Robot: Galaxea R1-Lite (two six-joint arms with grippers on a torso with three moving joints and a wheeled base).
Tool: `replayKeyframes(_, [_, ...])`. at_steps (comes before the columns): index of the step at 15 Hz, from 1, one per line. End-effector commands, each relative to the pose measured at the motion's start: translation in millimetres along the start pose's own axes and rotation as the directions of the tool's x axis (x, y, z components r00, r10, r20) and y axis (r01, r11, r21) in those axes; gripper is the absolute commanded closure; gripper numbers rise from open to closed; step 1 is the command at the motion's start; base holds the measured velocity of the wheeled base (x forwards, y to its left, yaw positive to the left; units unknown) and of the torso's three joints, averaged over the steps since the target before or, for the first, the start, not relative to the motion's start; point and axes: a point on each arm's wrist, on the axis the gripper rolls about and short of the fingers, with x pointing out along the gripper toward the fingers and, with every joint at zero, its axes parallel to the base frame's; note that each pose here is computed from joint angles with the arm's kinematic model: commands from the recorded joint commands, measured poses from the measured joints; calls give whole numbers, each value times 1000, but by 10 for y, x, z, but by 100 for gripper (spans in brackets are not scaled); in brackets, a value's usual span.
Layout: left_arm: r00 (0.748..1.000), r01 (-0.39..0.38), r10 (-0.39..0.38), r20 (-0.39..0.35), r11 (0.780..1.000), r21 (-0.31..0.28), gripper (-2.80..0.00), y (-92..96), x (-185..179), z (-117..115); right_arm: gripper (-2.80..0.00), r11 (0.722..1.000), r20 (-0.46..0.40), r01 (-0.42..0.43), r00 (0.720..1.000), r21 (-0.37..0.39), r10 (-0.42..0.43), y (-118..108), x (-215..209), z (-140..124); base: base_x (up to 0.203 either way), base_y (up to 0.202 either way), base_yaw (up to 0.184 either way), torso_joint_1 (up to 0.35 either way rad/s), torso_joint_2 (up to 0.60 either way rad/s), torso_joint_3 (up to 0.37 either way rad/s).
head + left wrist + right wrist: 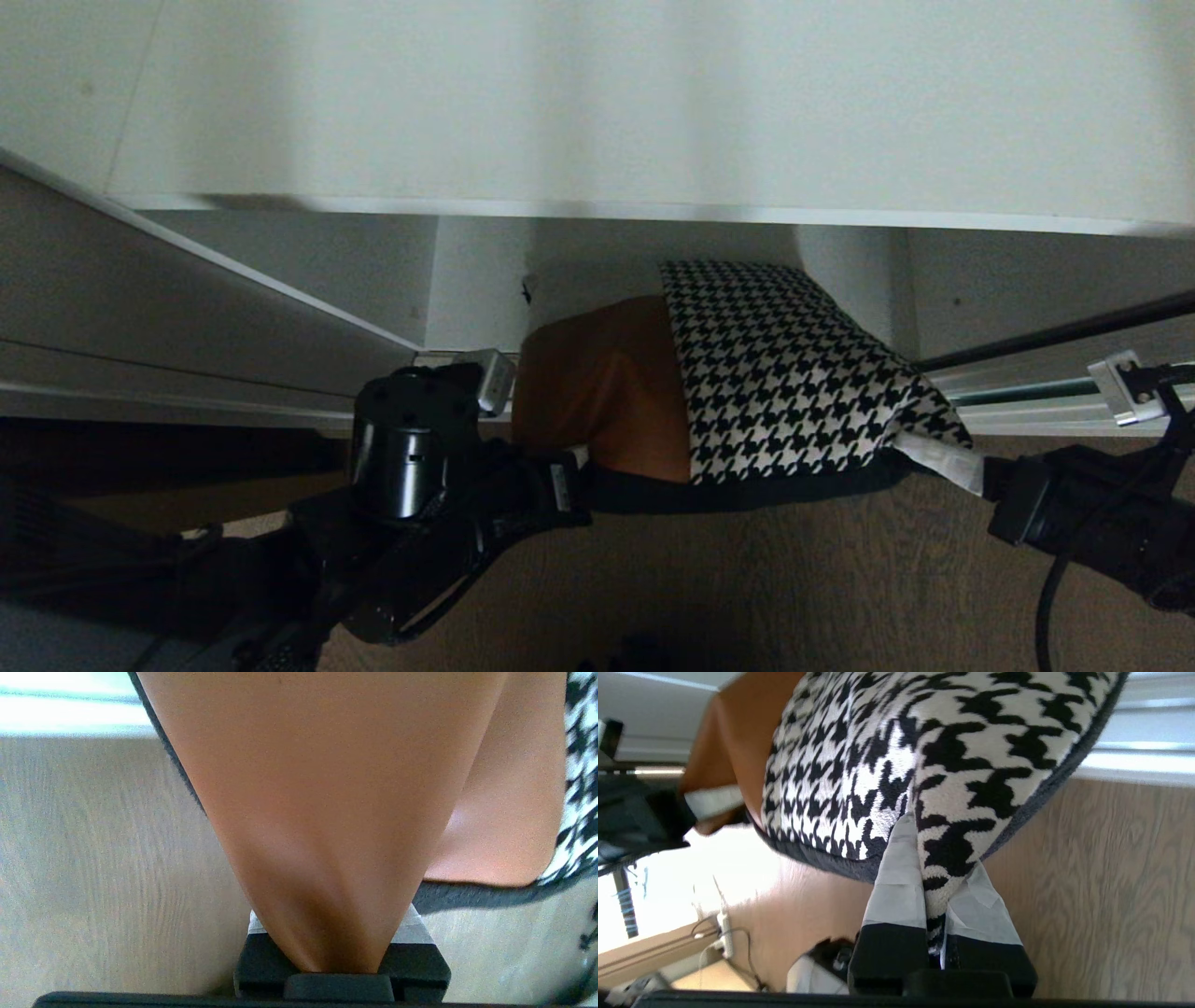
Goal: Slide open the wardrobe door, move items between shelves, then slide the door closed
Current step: Place the pillow on the higher shelf
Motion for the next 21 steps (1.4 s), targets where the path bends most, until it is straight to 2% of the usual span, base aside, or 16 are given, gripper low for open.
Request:
replayKeyframes(1, [1000, 14, -14, 26, 1000, 14, 0, -13, -23, -19, 0, 999, 19, -33, 999, -13, 34, 116, -99, 58, 0, 0, 0, 0, 0, 0])
replayKeyframes(5, [998, 58, -59, 1, 997, 45, 0, -146, -98, -122, 0, 998, 16, -60, 998, -15, 60, 236, -214, 88, 0, 0, 0, 0, 0, 0])
replayKeyframes(9, [996, 87, -88, 25, 995, 47, 0, -239, -172, -92, 0, 996, -15, -90, 996, -9, 90, 301, -237, 27, 0, 0, 0, 0, 0, 0])
replayKeyframes(14, [994, 90, -93, 66, 995, 41, 0, -259, -266, 2, 0, 991, -36, -130, 991, -12, 129, 387, -322, -43, 0, 0, 0, 0, 0, 0])
replayKeyframes(21, [994, 84, -87, 69, 996, 41, 0, -271, -230, 9, 0, 991, -84, -134, 987, 1, 134, 518, -610, -30, 0, 0, 0, 0, 0, 0])
